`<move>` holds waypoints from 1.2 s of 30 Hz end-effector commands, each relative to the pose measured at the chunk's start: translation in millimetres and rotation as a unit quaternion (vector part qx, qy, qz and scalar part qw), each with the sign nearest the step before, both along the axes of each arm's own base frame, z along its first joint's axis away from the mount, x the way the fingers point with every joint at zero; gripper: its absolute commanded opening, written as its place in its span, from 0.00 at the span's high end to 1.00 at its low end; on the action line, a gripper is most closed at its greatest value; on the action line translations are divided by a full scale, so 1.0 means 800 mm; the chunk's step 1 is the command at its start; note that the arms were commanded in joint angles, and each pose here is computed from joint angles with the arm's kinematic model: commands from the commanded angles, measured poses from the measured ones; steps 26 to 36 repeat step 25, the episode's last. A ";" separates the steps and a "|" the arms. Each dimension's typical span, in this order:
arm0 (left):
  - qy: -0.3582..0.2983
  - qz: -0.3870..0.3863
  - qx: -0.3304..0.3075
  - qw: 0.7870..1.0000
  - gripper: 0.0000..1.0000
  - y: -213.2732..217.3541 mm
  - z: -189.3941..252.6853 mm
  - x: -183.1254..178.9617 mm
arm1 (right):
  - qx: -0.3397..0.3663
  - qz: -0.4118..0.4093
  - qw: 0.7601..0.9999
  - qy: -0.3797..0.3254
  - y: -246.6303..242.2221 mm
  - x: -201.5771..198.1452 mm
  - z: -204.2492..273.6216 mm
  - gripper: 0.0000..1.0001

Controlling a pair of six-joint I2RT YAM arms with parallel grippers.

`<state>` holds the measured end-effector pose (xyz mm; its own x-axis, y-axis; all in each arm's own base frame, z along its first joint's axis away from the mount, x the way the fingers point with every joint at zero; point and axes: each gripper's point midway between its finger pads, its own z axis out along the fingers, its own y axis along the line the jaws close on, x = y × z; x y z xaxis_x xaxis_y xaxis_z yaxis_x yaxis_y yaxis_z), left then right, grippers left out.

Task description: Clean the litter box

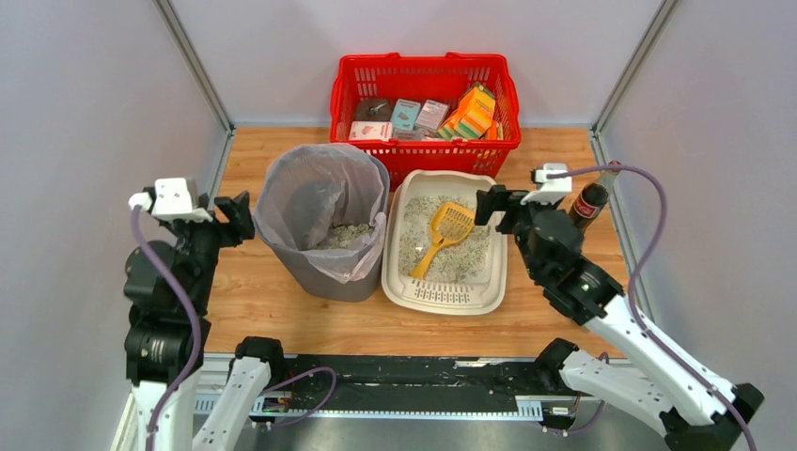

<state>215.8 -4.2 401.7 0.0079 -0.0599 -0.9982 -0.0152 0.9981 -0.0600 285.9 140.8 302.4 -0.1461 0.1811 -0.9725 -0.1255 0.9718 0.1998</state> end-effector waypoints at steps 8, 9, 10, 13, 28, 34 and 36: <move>-0.002 0.010 -0.020 1.000 0.24 0.007 -0.015 -0.044 | 0.002 0.004 0.992 -0.124 -0.057 -0.054 0.084 0.00; 0.002 0.011 -0.019 1.000 0.23 0.008 -0.019 -0.045 | 0.000 0.004 0.992 -0.126 -0.058 -0.055 0.084 0.00; 0.001 0.011 -0.019 1.000 0.23 0.008 -0.020 -0.047 | -0.002 0.005 0.992 -0.127 -0.059 -0.056 0.081 0.00; 0.000 0.014 -0.019 1.000 0.23 0.010 -0.021 -0.050 | -0.003 0.003 0.991 -0.132 -0.064 -0.060 0.083 0.00; 0.000 0.008 -0.017 1.000 0.22 0.008 -0.023 -0.053 | -0.007 -0.008 0.991 -0.134 -0.072 -0.063 0.084 0.00; 0.000 0.008 -0.017 1.000 0.22 0.008 -0.023 -0.053 | -0.007 -0.008 0.991 -0.134 -0.072 -0.063 0.084 0.00; 0.000 0.008 -0.017 1.000 0.22 0.008 -0.023 -0.053 | -0.007 -0.008 0.991 -0.134 -0.072 -0.063 0.084 0.00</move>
